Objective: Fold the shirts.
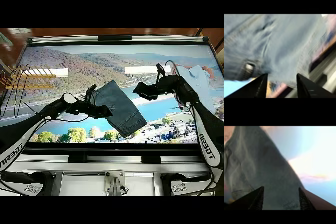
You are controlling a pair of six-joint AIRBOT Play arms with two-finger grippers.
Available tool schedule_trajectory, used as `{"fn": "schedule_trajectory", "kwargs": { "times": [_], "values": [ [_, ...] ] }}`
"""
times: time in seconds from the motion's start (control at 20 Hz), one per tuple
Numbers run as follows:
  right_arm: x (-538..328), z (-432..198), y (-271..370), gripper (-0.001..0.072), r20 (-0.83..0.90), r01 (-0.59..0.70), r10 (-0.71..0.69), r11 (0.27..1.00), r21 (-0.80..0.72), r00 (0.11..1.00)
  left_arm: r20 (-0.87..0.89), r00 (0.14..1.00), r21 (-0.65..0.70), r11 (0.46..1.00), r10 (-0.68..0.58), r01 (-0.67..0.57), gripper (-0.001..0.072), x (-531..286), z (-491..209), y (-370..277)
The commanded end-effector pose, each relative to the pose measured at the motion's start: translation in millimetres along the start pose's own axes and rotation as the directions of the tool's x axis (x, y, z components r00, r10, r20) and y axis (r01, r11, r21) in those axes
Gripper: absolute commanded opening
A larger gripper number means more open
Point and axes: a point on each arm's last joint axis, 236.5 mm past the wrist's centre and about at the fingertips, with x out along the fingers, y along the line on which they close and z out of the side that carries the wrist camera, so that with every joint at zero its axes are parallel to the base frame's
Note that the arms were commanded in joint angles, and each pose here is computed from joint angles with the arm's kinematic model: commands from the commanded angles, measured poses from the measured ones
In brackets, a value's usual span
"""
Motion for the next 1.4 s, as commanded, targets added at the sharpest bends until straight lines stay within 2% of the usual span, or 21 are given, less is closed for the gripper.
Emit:
{"fn": "schedule_trajectory", "kwargs": {
  "times": [0.0,0.1,0.25,0.35,0.4,0.45,0.55,0.7,0.95,1.35],
  "values": [
    [-46.4,-14.9,-37.4,0.0553,-0.104,0.056,-0.052,0.998,0.038,0.993,0.050,0.998,-0.053,0.998,-0.029,0.032,0.0467,-22.0,22.7,7.7],
    [-87.7,-36.8,-77.9,0.0554,-0.197,0.181,-0.165,0.981,0.066,0.966,0.053,0.997,-0.090,0.994,-0.056,0.060,0.0466,-51.8,36.4,21.2],
    [-119.1,-71.2,-104.6,0.0553,-0.209,0.235,-0.203,0.961,0.144,0.957,0.105,0.993,-0.107,0.992,-0.058,0.069,0.0466,-91.4,56.2,40.3],
    [-115.7,-115.3,-110.5,0.0555,-0.204,0.230,-0.186,0.949,0.217,0.961,0.142,0.989,-0.091,0.994,-0.046,0.060,0.0466,-109.8,64.0,47.5],
    [-108.8,-139.4,-109.0,0.0671,-0.202,0.213,-0.160,0.936,0.279,0.966,0.155,0.987,-0.078,0.996,-0.040,0.053,0.0466,-115.9,66.3,49.0],
    [-97.2,-162.7,-95.5,0.0689,-0.187,0.147,-0.085,0.927,0.345,0.979,0.160,0.987,-0.065,0.997,-0.028,0.038,0.0465,-119.6,66.9,50.3],
    [-77.2,-193.4,-76.4,0.0690,-0.131,0.055,0.001,0.905,0.421,0.991,0.157,0.988,-0.037,0.999,-0.001,0.007,0.0465,-123.9,65.0,50.7],
    [-54.1,-230.6,-75.0,0.0689,-0.138,0.088,-0.026,0.879,0.469,0.990,0.172,0.985,-0.012,1.000,0.006,-0.004,0.0422,-132.1,66.4,44.6],
    [-25.8,-209.1,-53.2,0.0689,0.028,0.042,-0.065,0.858,0.512,0.998,0.186,0.983,0.016,1.000,0.007,-0.010,0.0412,-140.0,67.3,37.5],
    [12.6,-203.0,-45.1,0.0688,0.101,0.009,-0.082,0.819,0.574,0.991,0.186,0.983,0.017,1.000,0.007,-0.010,0.0412,-139.9,67.2,37.1]
  ]
}}
